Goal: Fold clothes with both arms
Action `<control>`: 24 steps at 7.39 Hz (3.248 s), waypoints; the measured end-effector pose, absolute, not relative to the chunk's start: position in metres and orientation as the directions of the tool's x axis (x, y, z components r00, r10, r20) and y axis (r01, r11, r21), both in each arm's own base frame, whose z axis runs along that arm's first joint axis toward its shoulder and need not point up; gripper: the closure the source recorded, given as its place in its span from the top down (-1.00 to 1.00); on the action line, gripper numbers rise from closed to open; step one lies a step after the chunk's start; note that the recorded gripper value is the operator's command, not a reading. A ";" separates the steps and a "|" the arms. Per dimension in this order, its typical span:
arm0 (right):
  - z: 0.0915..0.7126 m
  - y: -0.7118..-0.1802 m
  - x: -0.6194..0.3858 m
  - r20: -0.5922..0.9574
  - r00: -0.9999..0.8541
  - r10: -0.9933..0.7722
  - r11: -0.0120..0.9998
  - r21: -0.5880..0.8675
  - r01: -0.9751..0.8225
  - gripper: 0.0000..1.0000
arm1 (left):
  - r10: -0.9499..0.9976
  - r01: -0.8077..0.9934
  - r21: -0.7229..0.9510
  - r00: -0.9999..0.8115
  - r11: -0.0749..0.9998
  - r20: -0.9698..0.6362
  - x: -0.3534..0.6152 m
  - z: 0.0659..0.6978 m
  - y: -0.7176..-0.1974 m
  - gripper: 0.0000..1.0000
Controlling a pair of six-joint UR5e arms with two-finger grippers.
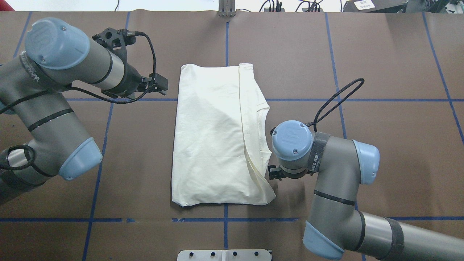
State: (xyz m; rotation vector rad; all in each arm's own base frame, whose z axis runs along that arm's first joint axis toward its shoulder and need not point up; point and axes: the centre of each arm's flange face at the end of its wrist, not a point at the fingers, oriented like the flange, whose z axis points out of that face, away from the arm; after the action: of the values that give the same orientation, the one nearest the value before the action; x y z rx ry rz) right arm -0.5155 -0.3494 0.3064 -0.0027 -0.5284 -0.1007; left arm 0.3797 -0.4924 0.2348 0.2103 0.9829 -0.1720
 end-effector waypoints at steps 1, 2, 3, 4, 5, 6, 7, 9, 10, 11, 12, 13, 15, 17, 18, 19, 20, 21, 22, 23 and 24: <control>0.290 -0.363 -0.505 0.528 0.844 -0.092 0.996 0.046 0.080 1.00 | -0.048 0.238 0.099 0.542 0.966 -0.839 0.380 0.234 -0.492 1.00; 0.266 -0.380 -0.505 0.554 0.825 -0.108 0.994 0.081 0.076 1.00 | -0.048 0.238 0.099 0.541 0.966 -0.839 0.380 0.233 -0.492 1.00; 0.247 -0.395 -0.518 0.573 0.810 -0.124 0.991 0.107 0.076 1.00 | -0.047 0.237 0.099 0.542 0.966 -0.839 0.380 0.234 -0.492 1.00; 0.236 -0.407 -0.541 0.587 0.798 -0.138 0.989 0.124 0.080 1.00 | -0.046 0.235 0.099 0.544 0.967 -0.838 0.381 0.235 -0.492 1.00; 0.234 -0.412 -0.564 0.589 0.794 -0.150 0.988 0.127 0.092 1.00 | -0.045 0.233 0.100 0.546 0.967 -0.836 0.381 0.237 -0.492 1.00; 0.237 -0.409 -0.579 0.587 0.793 -0.159 0.987 0.116 0.112 1.00 | -0.045 0.232 0.101 0.548 0.967 -0.835 0.381 0.238 -0.492 1.00; 0.241 -0.403 -0.587 0.590 0.791 -0.164 0.987 0.095 0.133 1.00 | -0.045 0.231 0.100 0.550 0.968 -0.834 0.382 0.239 -0.493 1.00; 0.251 -0.395 -0.592 0.589 0.792 -0.163 0.985 0.058 0.160 1.00 | -0.045 0.232 0.100 0.547 0.967 -0.836 0.384 0.242 -0.495 1.00; 0.256 -0.393 -0.592 0.578 0.800 -0.160 0.985 0.043 0.166 1.00 | -0.046 0.233 0.098 0.545 0.968 -0.837 0.387 0.244 -0.496 1.00; 0.259 -0.392 -0.591 0.565 0.810 -0.156 0.985 0.030 0.169 1.00 | -0.045 0.231 0.097 0.544 0.968 -0.838 0.390 0.246 -0.496 1.00; 0.262 -0.392 -0.590 0.556 0.817 -0.153 0.985 0.021 0.170 1.00 | -0.045 0.229 0.096 0.543 0.969 -0.838 0.392 0.247 -0.495 1.00; 0.266 -0.391 -0.589 0.549 0.822 -0.150 0.985 0.015 0.170 1.00 | -0.044 0.228 0.096 0.543 0.969 -0.839 0.392 0.247 -0.495 1.00; 0.275 -0.391 -0.587 0.539 0.829 -0.147 0.986 0.007 0.169 1.00 | -0.042 0.227 0.097 0.539 0.969 -0.841 0.393 0.245 -0.494 1.00; 0.283 -0.396 -0.580 0.532 0.836 -0.136 0.987 0.002 0.159 1.00 | -0.039 0.226 0.099 0.536 0.969 -0.843 0.394 0.243 -0.494 1.00; 0.292 -0.401 -0.569 0.527 0.841 -0.125 0.989 -0.001 0.147 1.00 | -0.039 0.225 0.098 0.535 0.969 -0.844 0.395 0.243 -0.493 1.00; 0.304 -0.405 -0.552 0.524 0.843 -0.121 0.990 0.002 0.141 1.00 | -0.041 0.223 0.093 0.533 0.970 -0.845 0.398 0.243 -0.490 1.00; 0.317 -0.405 -0.530 0.522 0.843 -0.132 0.989 0.014 0.146 1.00 | -0.046 0.220 0.084 0.529 0.972 -0.847 0.402 0.241 -0.487 1.00; 0.326 -0.404 -0.510 0.521 0.842 -0.142 0.988 0.025 0.152 1.00 | -0.049 0.218 0.078 0.526 0.973 -0.849 0.405 0.240 -0.484 1.00; 0.322 -0.407 -0.497 0.531 0.835 -0.142 0.989 0.034 0.147 1.00 | -0.052 0.219 0.075 0.523 0.973 -0.851 0.406 0.238 -0.483 1.00; 0.307 -0.413 -0.489 0.552 0.822 -0.139 0.989 0.043 0.138 1.00 | -0.054 0.220 0.073 0.521 0.973 -0.852 0.407 0.237 -0.482 1.00; 0.289 -0.421 -0.488 0.574 0.807 -0.137 0.990 0.056 0.129 1.00 | -0.054 0.219 0.072 0.520 0.973 -0.853 0.407 0.237 -0.482 1.00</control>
State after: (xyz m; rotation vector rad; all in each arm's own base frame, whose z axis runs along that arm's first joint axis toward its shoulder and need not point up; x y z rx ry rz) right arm -0.4880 -0.4212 0.2893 0.0145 -0.6147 -0.1423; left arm 0.4071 -0.4815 0.2366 0.1791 1.0125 -0.1648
